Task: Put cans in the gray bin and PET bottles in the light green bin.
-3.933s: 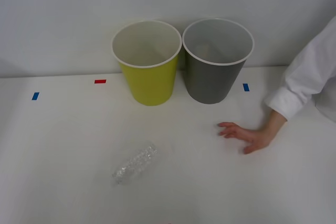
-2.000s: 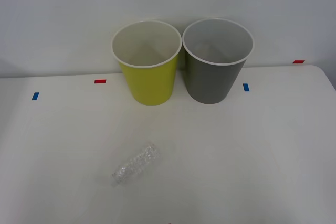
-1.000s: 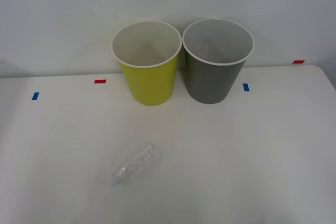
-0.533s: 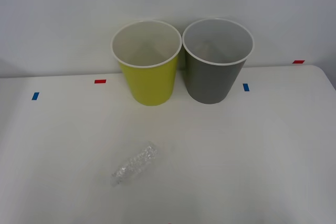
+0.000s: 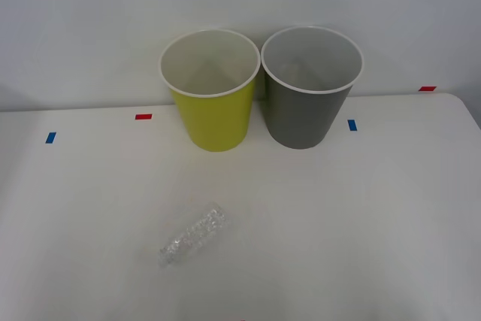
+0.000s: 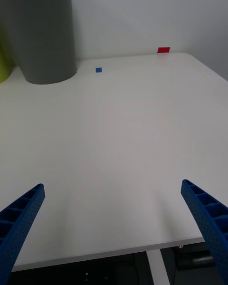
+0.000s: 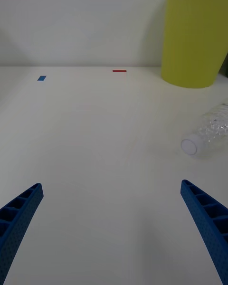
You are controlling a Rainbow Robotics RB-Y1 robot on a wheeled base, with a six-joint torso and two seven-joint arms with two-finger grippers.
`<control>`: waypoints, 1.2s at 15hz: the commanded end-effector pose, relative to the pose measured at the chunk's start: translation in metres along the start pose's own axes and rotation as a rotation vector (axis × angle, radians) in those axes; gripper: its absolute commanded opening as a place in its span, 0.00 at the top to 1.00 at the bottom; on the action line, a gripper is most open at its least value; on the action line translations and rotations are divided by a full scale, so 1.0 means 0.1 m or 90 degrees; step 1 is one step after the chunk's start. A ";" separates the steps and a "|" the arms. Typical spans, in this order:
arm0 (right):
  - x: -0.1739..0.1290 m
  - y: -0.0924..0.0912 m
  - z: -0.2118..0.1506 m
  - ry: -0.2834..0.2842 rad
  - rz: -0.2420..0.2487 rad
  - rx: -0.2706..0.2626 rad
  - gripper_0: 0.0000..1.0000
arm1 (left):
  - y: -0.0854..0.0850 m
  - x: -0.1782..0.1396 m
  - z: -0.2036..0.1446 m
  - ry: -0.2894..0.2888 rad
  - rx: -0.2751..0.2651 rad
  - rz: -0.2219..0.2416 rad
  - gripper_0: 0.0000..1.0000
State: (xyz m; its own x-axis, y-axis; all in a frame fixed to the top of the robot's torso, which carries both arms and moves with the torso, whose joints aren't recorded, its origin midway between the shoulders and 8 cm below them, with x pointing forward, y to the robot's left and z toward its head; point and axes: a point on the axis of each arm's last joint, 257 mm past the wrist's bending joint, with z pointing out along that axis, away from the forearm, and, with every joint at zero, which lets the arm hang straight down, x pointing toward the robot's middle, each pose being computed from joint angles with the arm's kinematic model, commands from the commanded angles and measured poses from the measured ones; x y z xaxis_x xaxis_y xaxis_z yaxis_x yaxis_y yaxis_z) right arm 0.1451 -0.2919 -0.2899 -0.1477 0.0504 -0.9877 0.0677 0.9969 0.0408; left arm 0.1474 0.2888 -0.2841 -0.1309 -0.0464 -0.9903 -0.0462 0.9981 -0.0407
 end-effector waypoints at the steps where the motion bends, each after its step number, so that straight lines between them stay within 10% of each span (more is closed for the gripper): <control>1: -0.02 0.01 0.06 -0.006 0.001 0.001 0.00 | -0.02 -0.04 0.07 -0.009 0.003 -0.001 0.00; 18: -0.02 0.01 0.06 -0.006 0.001 0.001 0.00 | -0.02 -0.04 0.07 -0.009 0.003 -0.001 0.00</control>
State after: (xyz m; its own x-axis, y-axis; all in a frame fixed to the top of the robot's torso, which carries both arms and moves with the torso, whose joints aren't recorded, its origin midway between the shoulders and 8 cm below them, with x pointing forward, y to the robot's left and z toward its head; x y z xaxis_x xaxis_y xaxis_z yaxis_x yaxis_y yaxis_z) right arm 0.1517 -0.2914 -0.2887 -0.1385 0.0521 -0.9890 0.0689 0.9967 0.0428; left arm 0.1546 0.2874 -0.2812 -0.1166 -0.0469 -0.9921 -0.0411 0.9983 -0.0423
